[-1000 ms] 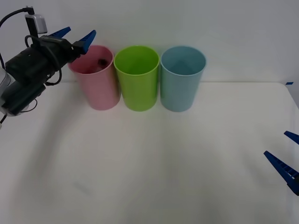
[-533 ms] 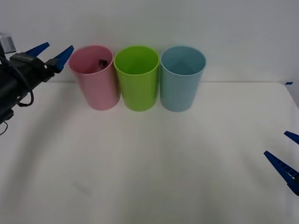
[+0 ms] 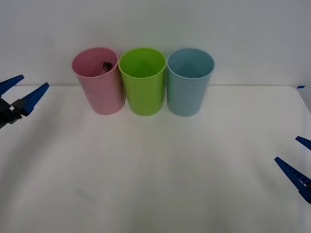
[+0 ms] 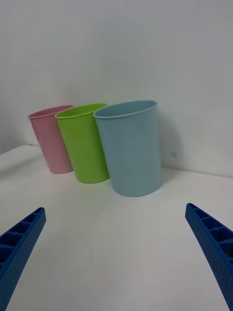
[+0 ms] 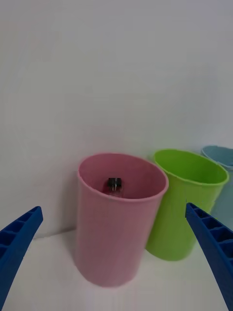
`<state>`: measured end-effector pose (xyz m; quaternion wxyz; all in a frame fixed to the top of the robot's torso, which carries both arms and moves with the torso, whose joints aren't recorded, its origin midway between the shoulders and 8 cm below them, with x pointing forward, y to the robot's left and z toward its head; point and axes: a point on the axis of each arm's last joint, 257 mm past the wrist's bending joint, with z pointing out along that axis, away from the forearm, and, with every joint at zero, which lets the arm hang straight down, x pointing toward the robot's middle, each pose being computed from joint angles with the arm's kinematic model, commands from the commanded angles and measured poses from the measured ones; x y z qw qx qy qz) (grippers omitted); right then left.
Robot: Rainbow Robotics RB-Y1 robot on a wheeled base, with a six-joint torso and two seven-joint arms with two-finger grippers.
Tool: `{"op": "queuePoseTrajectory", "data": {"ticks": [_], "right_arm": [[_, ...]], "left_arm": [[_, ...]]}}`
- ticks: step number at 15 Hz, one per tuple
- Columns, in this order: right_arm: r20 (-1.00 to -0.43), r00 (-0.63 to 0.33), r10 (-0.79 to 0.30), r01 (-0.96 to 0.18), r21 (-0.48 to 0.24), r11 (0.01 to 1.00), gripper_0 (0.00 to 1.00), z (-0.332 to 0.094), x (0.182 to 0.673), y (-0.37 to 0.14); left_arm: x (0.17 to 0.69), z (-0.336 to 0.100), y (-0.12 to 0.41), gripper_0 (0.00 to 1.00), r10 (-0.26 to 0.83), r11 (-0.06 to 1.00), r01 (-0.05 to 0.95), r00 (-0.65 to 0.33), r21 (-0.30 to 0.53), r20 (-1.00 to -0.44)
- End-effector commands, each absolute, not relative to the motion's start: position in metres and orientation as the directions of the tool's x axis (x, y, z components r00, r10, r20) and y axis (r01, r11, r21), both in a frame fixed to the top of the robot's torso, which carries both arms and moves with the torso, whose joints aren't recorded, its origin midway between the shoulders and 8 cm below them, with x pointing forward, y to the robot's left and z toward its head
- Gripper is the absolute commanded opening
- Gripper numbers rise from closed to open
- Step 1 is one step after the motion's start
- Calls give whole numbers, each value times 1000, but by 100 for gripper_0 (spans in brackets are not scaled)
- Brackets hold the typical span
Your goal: Grasp the object on the table and drop it into the matching bin: aluminum can to the light blue bin, PET bottle to the pink bin.
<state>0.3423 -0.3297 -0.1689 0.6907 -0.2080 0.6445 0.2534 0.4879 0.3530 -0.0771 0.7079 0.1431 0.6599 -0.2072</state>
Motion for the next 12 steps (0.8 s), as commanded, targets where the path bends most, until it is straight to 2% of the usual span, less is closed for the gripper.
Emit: {"op": "queuePoseTrajectory", "data": {"ticks": [1,6,12], "right_arm": [[-996,41,82,-618,39,785,100,-169,342,-330],[-996,41,82,-618,39,785,100,-169,342,-330],[-996,41,82,-618,39,785,100,-169,342,-330]], "left_arm": [[457,-103,373,100,-47,877,478,18,-33,-999],[404,-138,398,100,34,870,493,-45,8,-998],[340,-184,406,100,126,815,578,-115,37,-985]]}}
